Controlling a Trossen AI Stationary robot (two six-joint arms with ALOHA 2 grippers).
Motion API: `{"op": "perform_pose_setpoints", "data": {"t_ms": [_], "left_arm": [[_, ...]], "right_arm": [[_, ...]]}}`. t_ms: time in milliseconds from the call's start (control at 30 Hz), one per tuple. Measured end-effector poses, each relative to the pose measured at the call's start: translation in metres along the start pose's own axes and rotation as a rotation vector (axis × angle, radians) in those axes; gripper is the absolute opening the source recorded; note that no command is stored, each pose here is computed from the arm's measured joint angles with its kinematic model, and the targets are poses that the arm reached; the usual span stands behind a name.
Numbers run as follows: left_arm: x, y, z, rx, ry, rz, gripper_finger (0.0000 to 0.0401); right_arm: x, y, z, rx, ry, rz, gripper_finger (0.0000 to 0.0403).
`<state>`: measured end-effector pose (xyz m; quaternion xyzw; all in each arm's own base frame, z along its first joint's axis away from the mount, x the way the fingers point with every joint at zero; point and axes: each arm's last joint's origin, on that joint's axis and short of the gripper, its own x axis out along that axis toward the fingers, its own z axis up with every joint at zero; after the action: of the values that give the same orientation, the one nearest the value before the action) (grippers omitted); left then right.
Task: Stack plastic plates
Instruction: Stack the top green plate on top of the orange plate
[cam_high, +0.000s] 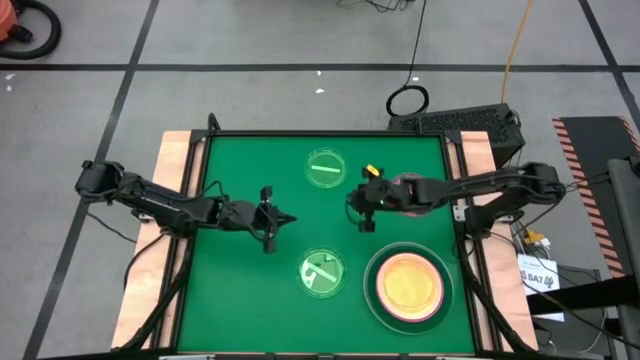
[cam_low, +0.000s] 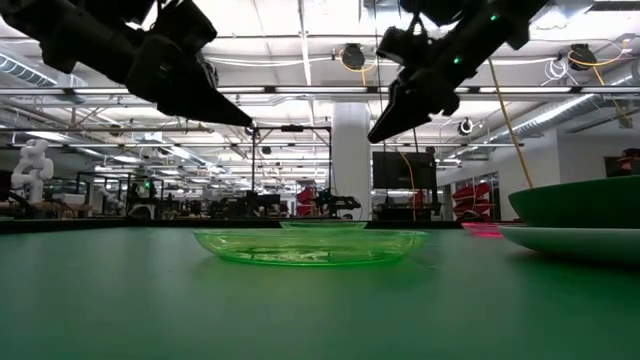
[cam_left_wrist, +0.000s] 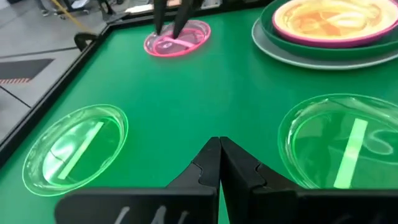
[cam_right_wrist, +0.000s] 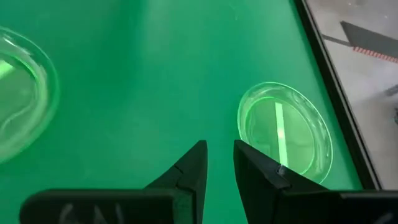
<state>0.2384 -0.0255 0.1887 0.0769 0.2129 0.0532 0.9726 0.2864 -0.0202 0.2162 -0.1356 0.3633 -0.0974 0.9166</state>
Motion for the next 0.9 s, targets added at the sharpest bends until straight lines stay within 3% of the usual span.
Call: {"op": "perform_pose_setpoints", "data": {"t_ms": [367, 733, 900], "left_arm": [[0.015, 0.008, -0.009, -0.029, 0.038, 0.042, 0.0008], [0.017, 0.008, -0.008, -0.033, 0.018, 0.044, 0.0008], [0.017, 0.008, -0.009, -0.032, 0.02, 0.043, 0.0008]], "right_arm": [[0.057, -0.039, -0.021, -0.038, 0.083, 0.035, 0.0075], [0.11, -0.05, -0.031, -0.126, 0.195, 0.046, 0.0076], [0.119, -0.051, -0.028, -0.135, 0.199, 0.046, 0.0079]]}}
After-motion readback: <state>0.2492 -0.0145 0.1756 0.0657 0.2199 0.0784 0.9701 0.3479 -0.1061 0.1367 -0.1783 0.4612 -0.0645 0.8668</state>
